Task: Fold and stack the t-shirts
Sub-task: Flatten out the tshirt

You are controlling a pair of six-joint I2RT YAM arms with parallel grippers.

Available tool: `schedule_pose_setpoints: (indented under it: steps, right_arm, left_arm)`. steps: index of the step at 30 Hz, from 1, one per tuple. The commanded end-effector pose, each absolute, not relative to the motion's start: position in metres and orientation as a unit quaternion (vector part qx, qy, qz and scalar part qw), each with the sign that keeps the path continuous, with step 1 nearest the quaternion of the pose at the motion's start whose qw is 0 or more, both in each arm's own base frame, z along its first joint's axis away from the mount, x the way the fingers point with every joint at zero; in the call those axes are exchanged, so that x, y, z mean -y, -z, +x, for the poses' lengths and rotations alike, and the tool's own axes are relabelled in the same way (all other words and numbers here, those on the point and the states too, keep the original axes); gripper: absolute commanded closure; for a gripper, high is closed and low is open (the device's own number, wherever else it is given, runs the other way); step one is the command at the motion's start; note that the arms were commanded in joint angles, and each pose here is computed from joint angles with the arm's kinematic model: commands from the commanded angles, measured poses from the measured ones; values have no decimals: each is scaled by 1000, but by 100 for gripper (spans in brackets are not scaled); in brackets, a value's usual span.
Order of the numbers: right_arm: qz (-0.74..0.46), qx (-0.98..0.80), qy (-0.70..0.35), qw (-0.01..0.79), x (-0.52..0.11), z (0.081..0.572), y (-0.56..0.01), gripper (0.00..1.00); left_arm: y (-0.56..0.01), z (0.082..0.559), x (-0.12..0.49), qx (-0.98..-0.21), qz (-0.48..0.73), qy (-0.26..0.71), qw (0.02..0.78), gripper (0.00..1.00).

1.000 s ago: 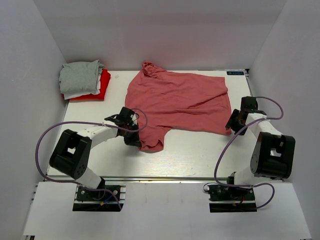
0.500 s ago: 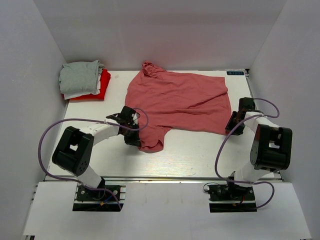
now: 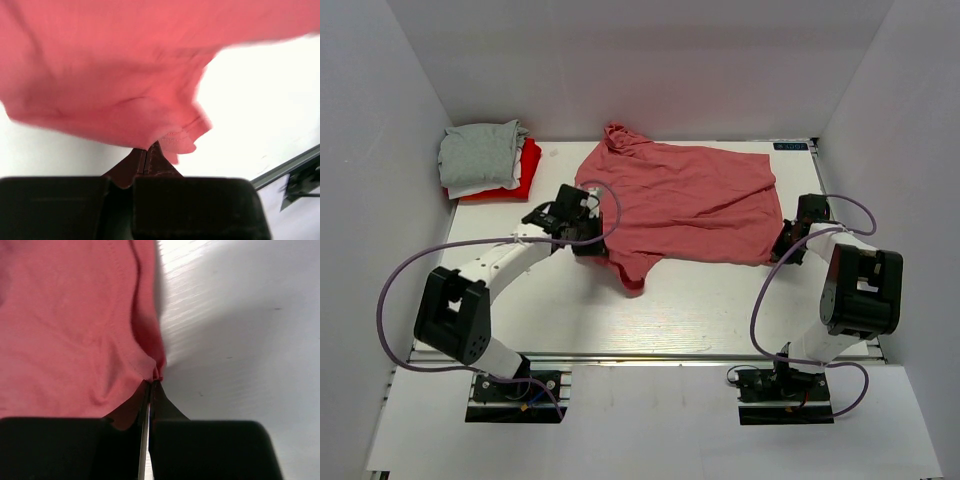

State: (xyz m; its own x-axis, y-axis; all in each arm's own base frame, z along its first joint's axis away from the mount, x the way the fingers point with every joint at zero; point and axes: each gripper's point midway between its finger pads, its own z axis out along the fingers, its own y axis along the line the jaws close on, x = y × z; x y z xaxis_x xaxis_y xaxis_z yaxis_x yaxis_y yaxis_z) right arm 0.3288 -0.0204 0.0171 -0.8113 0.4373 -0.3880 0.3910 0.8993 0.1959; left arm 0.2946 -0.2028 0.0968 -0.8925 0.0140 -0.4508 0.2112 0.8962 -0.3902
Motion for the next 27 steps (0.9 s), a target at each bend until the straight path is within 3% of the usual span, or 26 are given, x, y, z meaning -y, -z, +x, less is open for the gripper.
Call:
schedule_pose_setpoints:
  steps: [1, 8, 16, 27]
  right_arm:
    - [196, -937, -102, 270, 9, 354, -54, 100]
    - [172, -909, -151, 348, -5, 363, -166, 100]
    - [164, -861, -149, 458, 1, 372, -293, 100]
    - [162, -762, -78, 622, 31, 359, -451, 100]
  left_arm:
    - [-171, 328, 213, -904, 87, 249, 336, 100]
    - [-295, 368, 208, -822, 77, 255, 503, 100]
    - [-419, 397, 165, -747, 16, 167, 643, 100]
    - [-543, 369, 95, -642, -56, 65, 762, 100]
